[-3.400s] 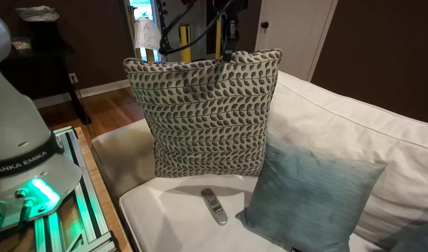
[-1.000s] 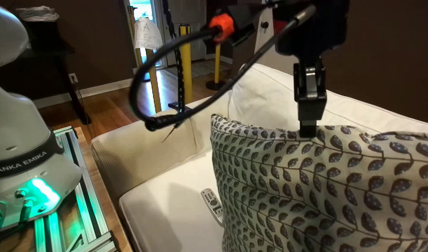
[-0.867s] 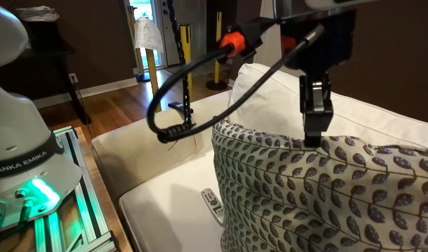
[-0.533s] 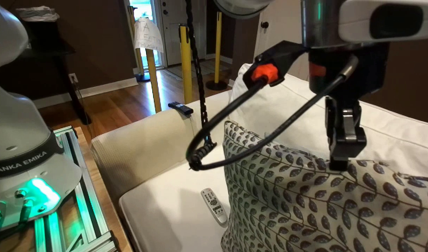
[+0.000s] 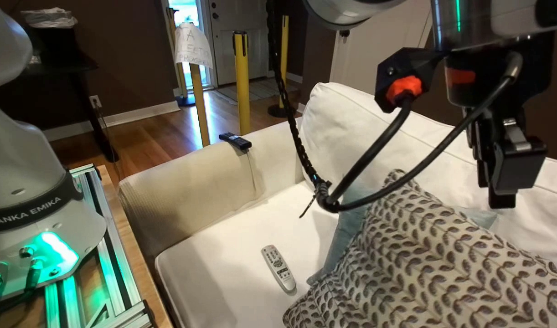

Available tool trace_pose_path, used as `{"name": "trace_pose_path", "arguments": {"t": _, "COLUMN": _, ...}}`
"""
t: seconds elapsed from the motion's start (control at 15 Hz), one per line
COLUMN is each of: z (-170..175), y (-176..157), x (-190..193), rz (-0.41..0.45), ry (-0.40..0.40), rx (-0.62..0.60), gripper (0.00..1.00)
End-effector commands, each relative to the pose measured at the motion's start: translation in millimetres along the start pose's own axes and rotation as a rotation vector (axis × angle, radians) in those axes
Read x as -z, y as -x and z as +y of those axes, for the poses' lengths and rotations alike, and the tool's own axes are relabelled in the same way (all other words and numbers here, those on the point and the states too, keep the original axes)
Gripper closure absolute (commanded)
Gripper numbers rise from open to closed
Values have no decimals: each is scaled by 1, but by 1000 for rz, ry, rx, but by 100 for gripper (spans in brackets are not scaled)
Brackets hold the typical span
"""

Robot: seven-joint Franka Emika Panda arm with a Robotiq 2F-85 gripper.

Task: Pick up the beige and black pillow and put it in front of the blue pillows, pick up the left blue pillow move it to the left of the couch, pick the beige and black pillow and move it backwards

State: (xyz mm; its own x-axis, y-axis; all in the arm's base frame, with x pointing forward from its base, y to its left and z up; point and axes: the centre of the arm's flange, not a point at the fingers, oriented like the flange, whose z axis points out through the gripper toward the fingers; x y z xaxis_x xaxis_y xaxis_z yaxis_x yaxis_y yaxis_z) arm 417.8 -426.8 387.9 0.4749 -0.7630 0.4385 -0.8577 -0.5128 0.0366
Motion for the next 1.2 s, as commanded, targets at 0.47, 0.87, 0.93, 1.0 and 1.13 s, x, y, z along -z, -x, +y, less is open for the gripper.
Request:
{"name": "trace_pose_path", "arguments": {"t": 0.47, "z": -99, "y": 48, "x": 14, "rz": -42, "ry": -183, "rx": 62, "gripper": 0}}
{"name": "trace_pose_path", "arguments": {"t": 0.87, "z": -160, "y": 91, "x": -8, "rz": -195, "ry": -326, "rx": 112, "gripper": 0}}
{"name": "trace_pose_path", "arguments": {"t": 0.93, "z": -167, "y": 100, "x": -11, "rz": -221, "ry": -344, "rx": 145, "gripper": 0}}
{"name": "trace_pose_path", "arguments": {"t": 1.0, "z": -164, "y": 92, "x": 3, "rz": -168, "ry": -314, "rx": 108, "gripper": 0}}
{"name": "trace_pose_path", "arguments": {"t": 1.13, "z": -173, "y": 102, "x": -1, "rz": -191, "ry": -334, "rx": 132, "gripper": 0}}
